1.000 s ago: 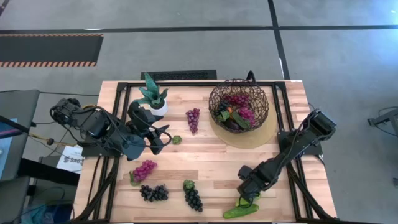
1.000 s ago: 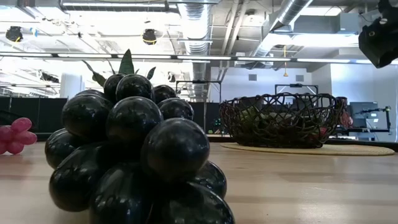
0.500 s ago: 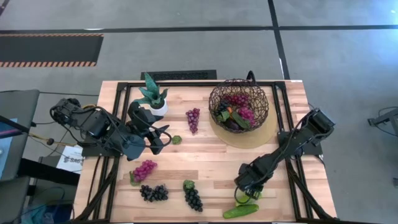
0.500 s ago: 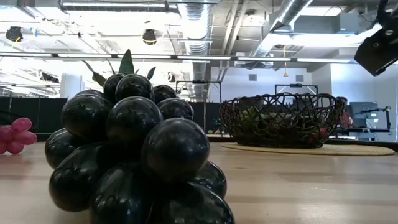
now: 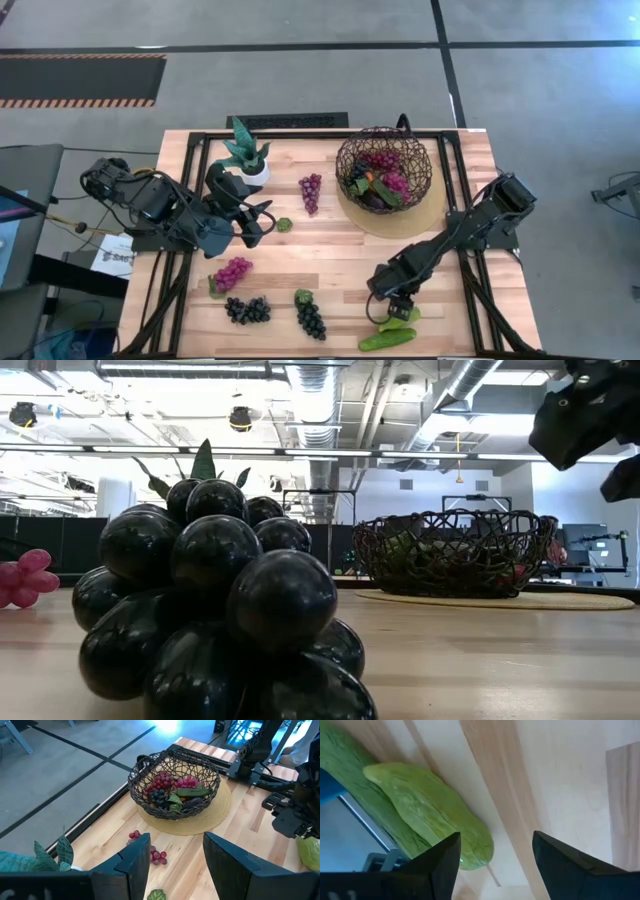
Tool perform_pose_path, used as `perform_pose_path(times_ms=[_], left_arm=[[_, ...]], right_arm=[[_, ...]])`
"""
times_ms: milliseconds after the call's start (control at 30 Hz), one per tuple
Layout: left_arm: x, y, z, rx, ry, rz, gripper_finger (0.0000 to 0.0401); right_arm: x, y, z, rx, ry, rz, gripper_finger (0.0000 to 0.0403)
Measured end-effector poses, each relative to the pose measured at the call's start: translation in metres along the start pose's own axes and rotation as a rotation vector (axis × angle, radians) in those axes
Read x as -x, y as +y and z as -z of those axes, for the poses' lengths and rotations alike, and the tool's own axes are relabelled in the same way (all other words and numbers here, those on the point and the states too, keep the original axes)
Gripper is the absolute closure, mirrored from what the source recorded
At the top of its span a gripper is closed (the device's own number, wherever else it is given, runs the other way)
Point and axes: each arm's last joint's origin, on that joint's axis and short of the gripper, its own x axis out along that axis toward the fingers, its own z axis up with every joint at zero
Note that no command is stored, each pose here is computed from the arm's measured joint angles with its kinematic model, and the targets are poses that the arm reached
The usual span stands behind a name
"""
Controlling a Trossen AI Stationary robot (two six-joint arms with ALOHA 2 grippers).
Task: Build produce basket
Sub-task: Put the green cucumber into the black wire basket
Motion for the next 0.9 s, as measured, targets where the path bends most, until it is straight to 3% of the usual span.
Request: perform_pose_path(times_ms=[233, 567, 767, 900], left_arm=[[0.0, 0.0, 0.0, 0.001, -0.001, -0.001, 0.023], [0.0, 0.0, 0.0, 0.0, 0.001, 0.001, 0.023], [0.0, 0.0, 0.0, -0.002, 0.002, 0.0, 0.023], [0.0, 0.001, 0.001, -0.006, 0.005, -0.002, 0.023]], right_arm=[[0.0, 0.001, -0.001, -0.133, -0.025, -0.006, 0.0137], [-0.022, -0.002, -0.008, -0.168, 0.027, 0.056, 0.0137], [-0.036, -0.001, -0.007, -0.099, 0.221, 0.0, 0.0137], [-0.036, -0.001, -0.007, -0.066, 0.218, -0.002, 0.0137]])
